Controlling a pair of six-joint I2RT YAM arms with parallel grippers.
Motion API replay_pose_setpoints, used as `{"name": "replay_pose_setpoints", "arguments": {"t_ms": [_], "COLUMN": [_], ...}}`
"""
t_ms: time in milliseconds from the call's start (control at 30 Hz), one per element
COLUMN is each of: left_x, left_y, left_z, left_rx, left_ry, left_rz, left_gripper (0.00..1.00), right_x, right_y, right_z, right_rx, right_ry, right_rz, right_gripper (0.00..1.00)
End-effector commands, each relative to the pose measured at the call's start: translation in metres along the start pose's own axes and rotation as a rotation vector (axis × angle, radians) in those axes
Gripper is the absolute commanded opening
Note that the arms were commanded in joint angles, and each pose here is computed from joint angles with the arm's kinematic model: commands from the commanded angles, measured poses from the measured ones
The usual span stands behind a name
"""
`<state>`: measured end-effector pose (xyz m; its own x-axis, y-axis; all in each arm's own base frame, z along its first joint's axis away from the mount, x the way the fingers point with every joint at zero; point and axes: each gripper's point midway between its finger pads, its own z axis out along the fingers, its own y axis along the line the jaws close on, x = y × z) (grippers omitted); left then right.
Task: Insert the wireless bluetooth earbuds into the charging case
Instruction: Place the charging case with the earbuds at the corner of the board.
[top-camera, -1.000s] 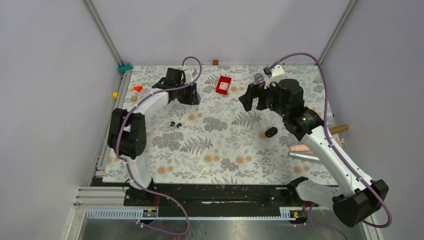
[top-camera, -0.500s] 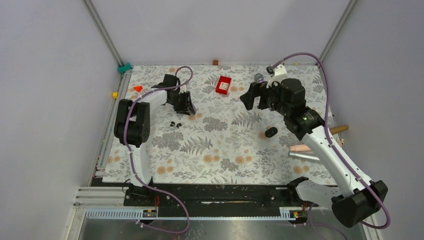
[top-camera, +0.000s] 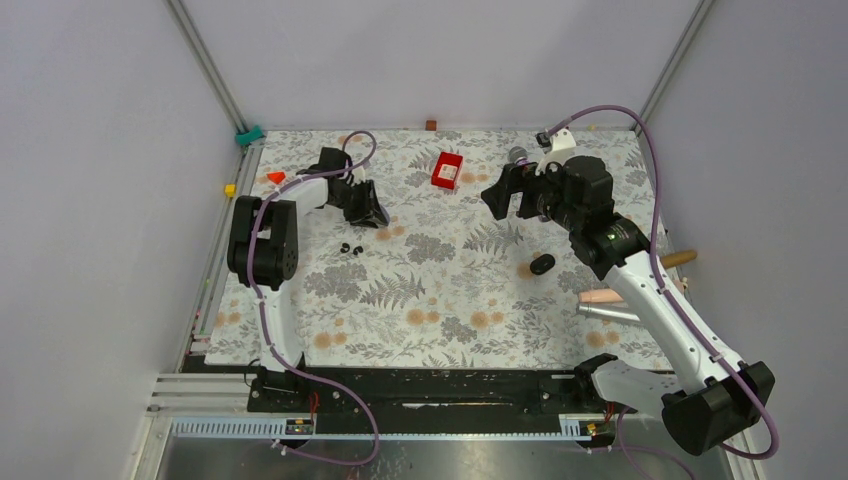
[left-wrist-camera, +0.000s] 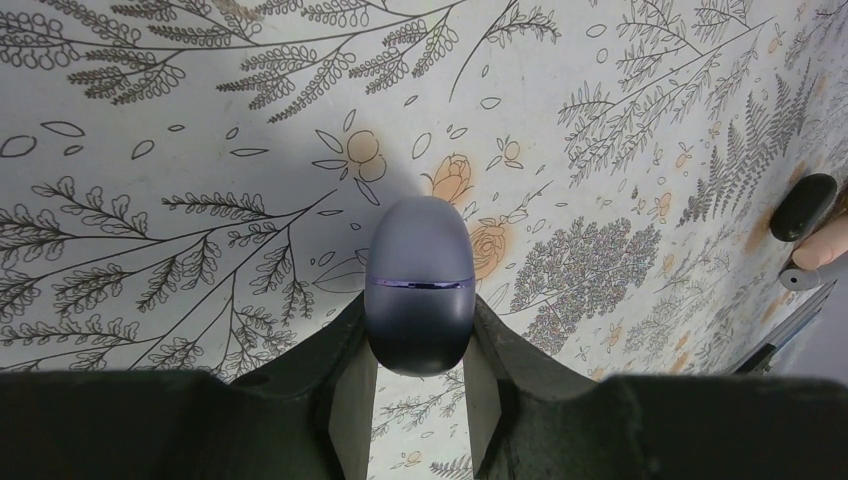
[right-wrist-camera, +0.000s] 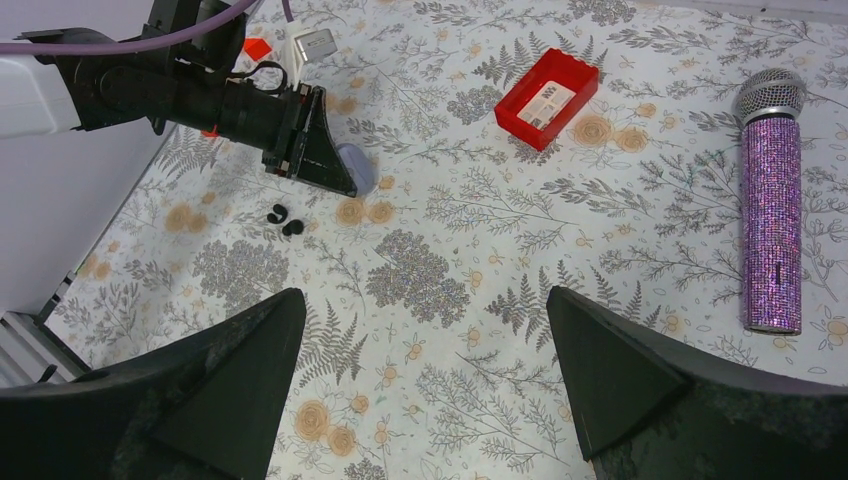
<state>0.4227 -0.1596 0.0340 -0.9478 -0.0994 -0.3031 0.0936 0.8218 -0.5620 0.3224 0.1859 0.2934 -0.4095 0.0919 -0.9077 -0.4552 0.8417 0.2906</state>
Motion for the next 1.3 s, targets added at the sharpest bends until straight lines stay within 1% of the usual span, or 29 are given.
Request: {"name": "replay_pose_setpoints", "arguments": {"t_ms": [0,167,300,567,800,867,900,933,967,1033,1067,1133,1167,1200,1267], "left_x": [-0.009,-0.012,-0.019,-0.036,-0.037,-0.037,-0.037,-0.037,-0.037,-0.038,-0.037,-0.037,-0.036,-0.036,-0.035], "left_y": [0.002,0.007,0.023,0.065,0.082,0.084,0.085,0.086,0.086,0.088,0.088,0.089,0.090,0.090,0.090], "left_z": [-0.005,-0.010,-0.022,-0.057,-0.060,-0.061,-0.061,-0.062,-0.063,-0.066,-0.068,-0.071,-0.073,-0.074,-0.078], "left_rx": [-0.005,-0.031,-0.076,-0.123,-0.115,-0.107,-0.106,-0.108,-0.110,-0.116,-0.119,-0.124,-0.127,-0.129,-0.134], "left_ry": [-0.021,-0.040,-0.076,-0.161,-0.153,-0.144,-0.144,-0.145,-0.148,-0.156,-0.158,-0.164,-0.167,-0.169,-0.172], "left_rz": [-0.017,-0.024,-0.051,-0.173,-0.255,-0.273,-0.276,-0.279,-0.280,-0.285,-0.288,-0.291,-0.294,-0.294,-0.298], "left_gripper": [0.19,0.19,0.19,0.19,0.23,0.29,0.35,0.45,0.49,0.64,0.68,0.70,0.79,0.83,0.85], "right_x": [-0.015,-0.015,-0.015,-0.015,-0.015,-0.016,-0.016,-0.016,-0.017,-0.017,-0.017,-0.019,-0.019,-0.020,-0.023], "right_y": [0.006,0.006,0.005,0.005,0.006,0.005,0.005,0.005,0.005,0.004,0.004,0.003,0.001,-0.001,-0.006], "right_z": [-0.005,-0.005,-0.005,-0.005,-0.006,-0.007,-0.007,-0.007,-0.007,-0.007,-0.007,-0.008,-0.008,-0.008,-0.011], "right_rx": [-0.032,-0.034,-0.035,-0.044,-0.050,-0.048,-0.046,-0.047,-0.046,-0.044,-0.043,-0.035,-0.029,-0.020,0.009], "right_ry": [-0.060,-0.059,-0.058,-0.058,-0.059,-0.060,-0.062,-0.063,-0.063,-0.065,-0.066,-0.070,-0.072,-0.075,-0.081], "right_rz": [0.004,0.008,0.013,0.020,0.028,0.027,0.027,0.027,0.027,0.026,0.027,0.023,0.018,0.013,-0.008], "right_gripper": [1.00,0.99,0.99,0.99,1.00,1.00,1.00,1.00,0.99,0.99,1.00,0.99,0.99,0.99,1.00]}}
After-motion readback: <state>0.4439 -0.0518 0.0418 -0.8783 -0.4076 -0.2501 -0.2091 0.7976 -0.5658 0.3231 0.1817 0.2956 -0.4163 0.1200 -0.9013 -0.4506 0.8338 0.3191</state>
